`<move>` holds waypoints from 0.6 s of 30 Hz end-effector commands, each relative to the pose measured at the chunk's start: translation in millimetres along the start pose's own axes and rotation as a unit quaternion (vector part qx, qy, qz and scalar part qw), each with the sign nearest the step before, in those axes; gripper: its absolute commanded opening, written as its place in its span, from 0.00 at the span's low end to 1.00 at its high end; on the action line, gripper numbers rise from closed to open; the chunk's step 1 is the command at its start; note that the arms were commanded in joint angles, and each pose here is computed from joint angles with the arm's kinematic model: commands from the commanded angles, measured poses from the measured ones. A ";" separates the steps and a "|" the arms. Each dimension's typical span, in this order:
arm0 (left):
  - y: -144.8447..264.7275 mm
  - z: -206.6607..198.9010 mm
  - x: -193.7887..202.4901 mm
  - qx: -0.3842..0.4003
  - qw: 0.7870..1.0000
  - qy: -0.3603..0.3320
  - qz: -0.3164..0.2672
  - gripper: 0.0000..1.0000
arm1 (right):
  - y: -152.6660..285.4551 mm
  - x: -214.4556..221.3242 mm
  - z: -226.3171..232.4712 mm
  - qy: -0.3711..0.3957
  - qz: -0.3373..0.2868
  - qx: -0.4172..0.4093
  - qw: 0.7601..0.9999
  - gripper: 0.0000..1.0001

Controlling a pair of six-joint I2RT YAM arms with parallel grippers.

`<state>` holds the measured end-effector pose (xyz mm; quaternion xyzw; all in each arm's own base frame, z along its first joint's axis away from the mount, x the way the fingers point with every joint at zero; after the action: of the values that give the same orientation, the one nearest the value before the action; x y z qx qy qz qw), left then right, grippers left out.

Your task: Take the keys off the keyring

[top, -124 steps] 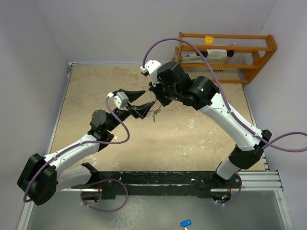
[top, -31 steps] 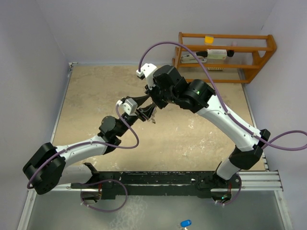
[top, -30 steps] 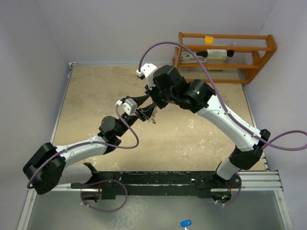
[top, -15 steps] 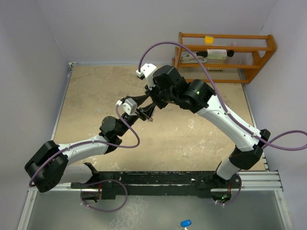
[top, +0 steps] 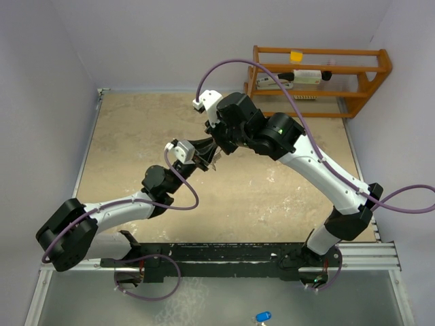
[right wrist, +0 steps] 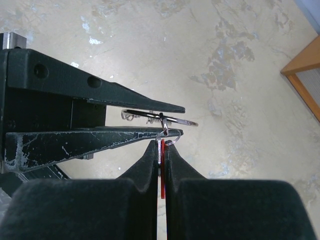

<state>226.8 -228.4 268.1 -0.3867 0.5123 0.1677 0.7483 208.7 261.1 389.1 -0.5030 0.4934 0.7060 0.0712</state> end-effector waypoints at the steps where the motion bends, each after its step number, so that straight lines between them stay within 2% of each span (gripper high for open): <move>1: 1.0 1.5 -9.2 -0.005 1.000 -0.010 -0.016 0.17 | 16.6 -9.3 -0.4 -0.009 -0.041 -0.002 0.999 0.00; 9: 5.5 1.9 -8.9 -0.003 1.000 -0.017 -0.006 0.10 | 18.1 -10.8 -2.4 -0.009 -0.049 0.008 0.999 0.00; 18: 5.2 1.4 -13.6 0.018 0.999 -0.041 0.001 0.10 | 27.2 -14.0 -7.2 -0.006 -0.045 0.028 0.999 0.00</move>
<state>221.7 -224.0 265.3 -0.3649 0.5055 0.1855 0.7596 209.4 260.4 387.5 -0.5032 0.5023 0.6990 0.0760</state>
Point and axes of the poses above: each gripper's point midway between its finger pads, its own y axis back along the fingers, its own z axis along the line the jaws close on, x = y × z, the point moved 9 cm from there along y, back along the fingers, and after that the axes turned 12 degrees about -y, right-handed, at the moved point
